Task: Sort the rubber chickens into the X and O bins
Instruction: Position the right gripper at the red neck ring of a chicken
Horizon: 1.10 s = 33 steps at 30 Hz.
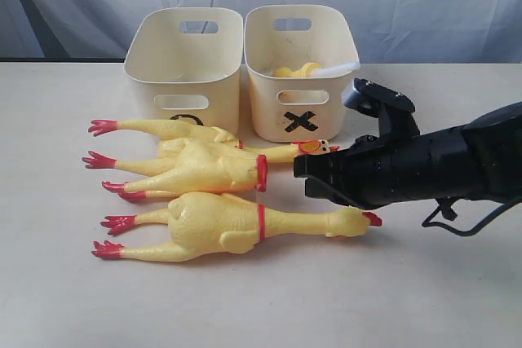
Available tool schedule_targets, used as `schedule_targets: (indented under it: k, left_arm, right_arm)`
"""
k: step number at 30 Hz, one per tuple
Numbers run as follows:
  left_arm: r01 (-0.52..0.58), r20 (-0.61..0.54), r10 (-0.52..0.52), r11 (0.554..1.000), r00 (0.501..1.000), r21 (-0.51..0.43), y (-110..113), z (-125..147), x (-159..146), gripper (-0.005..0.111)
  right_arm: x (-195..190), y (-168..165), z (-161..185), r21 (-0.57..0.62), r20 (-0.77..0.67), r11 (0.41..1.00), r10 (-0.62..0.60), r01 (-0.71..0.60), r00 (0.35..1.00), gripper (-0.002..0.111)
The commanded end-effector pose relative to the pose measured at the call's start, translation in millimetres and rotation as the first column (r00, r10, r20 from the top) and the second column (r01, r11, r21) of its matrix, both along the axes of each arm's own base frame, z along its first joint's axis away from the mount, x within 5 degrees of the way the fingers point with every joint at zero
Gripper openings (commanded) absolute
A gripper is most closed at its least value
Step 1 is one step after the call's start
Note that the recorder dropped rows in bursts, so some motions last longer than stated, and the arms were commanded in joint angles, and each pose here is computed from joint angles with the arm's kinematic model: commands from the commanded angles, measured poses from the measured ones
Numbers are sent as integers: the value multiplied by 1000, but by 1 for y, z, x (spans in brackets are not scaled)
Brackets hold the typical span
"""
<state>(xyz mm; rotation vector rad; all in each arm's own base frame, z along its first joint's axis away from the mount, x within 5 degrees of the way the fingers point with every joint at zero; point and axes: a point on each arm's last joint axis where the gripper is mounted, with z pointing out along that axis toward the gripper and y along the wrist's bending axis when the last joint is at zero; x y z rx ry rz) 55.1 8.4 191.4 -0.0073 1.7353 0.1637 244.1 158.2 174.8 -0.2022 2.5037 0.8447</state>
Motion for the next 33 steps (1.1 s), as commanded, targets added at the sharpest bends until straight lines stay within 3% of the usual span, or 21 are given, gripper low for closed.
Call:
schedule_targets:
  k: [1, 12, 16, 20, 22, 27, 33]
  left_arm:
    - [1, 16, -1, 1000, 1000, -5, 0, 1, 0, 0]
    - [1, 16, -1, 1000, 1000, -5, 0, 1, 0, 0]
    - [1, 16, -1, 1000, 1000, -5, 0, 1, 0, 0]
    - [1, 16, -1, 1000, 1000, -5, 0, 1, 0, 0]
    - [1, 16, -1, 1000, 1000, -5, 0, 1, 0, 0]
    - [1, 16, -1, 1000, 1000, -5, 0, 1, 0, 0]
    - [1, 16, -1, 1000, 1000, -5, 0, 1, 0, 0]
  right_arm:
    - [8, 4, 4, 43, -5, 999, -9, 9, 1000, -1]
    - [8, 19, 5, 146, -16, 982, 123, -119, 992, -1]
    - [8, 21, 8, 188, -30, 976, 113, -106, 993, -1]
    - [14, 18, 7, 177, -34, 984, 25, -18, 999, 1]
    - [15, 17, 7, 180, -38, 984, 0, 7, 999, 9]
    - [19, 16, 7, 171, -32, 984, -37, 42, 999, 48]
    - [34, 23, 13, 183, -6, 982, -40, 40, 999, 53]
